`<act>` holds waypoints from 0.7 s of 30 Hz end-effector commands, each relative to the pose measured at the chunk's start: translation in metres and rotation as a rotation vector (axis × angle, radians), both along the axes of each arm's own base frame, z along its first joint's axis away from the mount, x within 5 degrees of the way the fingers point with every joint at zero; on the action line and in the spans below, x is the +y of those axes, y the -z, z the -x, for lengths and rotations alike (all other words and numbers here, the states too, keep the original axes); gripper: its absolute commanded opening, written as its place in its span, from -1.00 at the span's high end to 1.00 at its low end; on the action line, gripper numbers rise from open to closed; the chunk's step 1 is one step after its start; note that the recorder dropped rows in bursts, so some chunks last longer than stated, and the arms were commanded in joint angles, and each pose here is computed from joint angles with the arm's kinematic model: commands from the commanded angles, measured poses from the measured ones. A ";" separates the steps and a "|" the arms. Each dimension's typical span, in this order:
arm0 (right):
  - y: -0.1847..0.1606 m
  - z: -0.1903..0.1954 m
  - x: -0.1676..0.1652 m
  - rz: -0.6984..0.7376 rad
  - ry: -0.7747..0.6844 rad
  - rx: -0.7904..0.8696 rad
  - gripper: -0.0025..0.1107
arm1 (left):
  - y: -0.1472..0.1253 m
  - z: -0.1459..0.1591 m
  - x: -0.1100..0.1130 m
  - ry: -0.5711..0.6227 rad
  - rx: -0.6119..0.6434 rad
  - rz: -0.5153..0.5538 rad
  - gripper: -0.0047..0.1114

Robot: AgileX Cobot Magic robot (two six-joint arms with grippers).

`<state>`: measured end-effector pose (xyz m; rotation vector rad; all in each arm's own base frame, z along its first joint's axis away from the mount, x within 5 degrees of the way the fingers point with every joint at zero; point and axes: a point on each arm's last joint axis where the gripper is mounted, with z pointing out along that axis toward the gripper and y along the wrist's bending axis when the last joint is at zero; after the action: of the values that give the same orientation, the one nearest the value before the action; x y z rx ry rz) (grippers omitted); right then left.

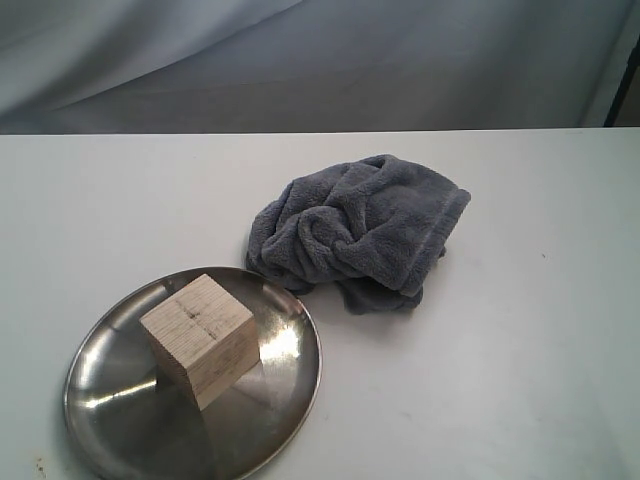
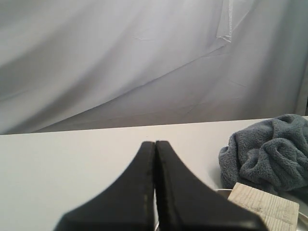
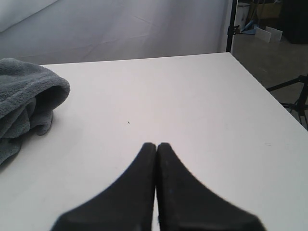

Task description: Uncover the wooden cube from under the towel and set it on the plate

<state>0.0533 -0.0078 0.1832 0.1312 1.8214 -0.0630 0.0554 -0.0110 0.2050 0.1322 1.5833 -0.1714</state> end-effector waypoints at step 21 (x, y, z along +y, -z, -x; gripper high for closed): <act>0.001 0.000 0.000 -0.005 0.009 -0.005 0.96 | 0.017 0.001 0.001 -0.003 0.160 -0.075 0.92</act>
<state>0.0533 -0.0078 0.1832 0.1312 1.8214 -0.0630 0.0541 -0.0102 0.1904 0.1775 1.7404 -0.1260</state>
